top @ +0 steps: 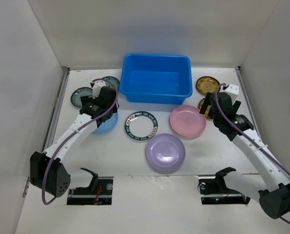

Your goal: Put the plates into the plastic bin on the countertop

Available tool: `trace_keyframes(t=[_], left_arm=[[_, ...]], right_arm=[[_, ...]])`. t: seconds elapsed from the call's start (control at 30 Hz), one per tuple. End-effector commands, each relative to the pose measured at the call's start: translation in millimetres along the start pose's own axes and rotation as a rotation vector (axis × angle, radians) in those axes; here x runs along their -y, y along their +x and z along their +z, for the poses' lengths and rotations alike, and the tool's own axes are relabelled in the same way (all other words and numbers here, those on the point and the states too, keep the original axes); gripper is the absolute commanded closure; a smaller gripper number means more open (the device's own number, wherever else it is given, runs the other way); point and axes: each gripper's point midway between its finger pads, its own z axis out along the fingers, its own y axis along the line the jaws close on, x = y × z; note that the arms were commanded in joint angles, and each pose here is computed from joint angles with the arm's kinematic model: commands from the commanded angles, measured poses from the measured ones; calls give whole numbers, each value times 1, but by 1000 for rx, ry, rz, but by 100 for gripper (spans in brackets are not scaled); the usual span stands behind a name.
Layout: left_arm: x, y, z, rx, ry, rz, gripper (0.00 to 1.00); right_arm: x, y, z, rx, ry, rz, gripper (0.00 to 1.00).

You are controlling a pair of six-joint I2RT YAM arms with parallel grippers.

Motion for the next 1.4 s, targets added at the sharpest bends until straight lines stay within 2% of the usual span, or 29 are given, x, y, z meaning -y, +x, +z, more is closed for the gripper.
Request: trace_keyframes(t=[0.0,0.3,0.47,0.67,0.9,1.2,1.37], left_arm=[[-7,-12,-1,29,-22,-40,0],[-9,-12,-8,38,19,-56,0],[-17,-8,1,24,64,-190,0],[-44,44,25,-168,-48,-440,2],[-59,100,43,-283,-164,-666,8],[-54,138,78,-346,-213,-751,15],[-59,143,94,-344,-227,-787,20]], right_arm=[[-5,-9,-6,30,-25,27,0],[-22,-5,-1,13,-80,35,0],[-32,-8,-10,27,-123,36,0],[-48,3,-11,-2,-194,48,0],[-68,14,-24,-16,-293,66,0],[-81,30,-18,-54,-343,62,0],[-85,34,-18,-69,-358,54,0]])
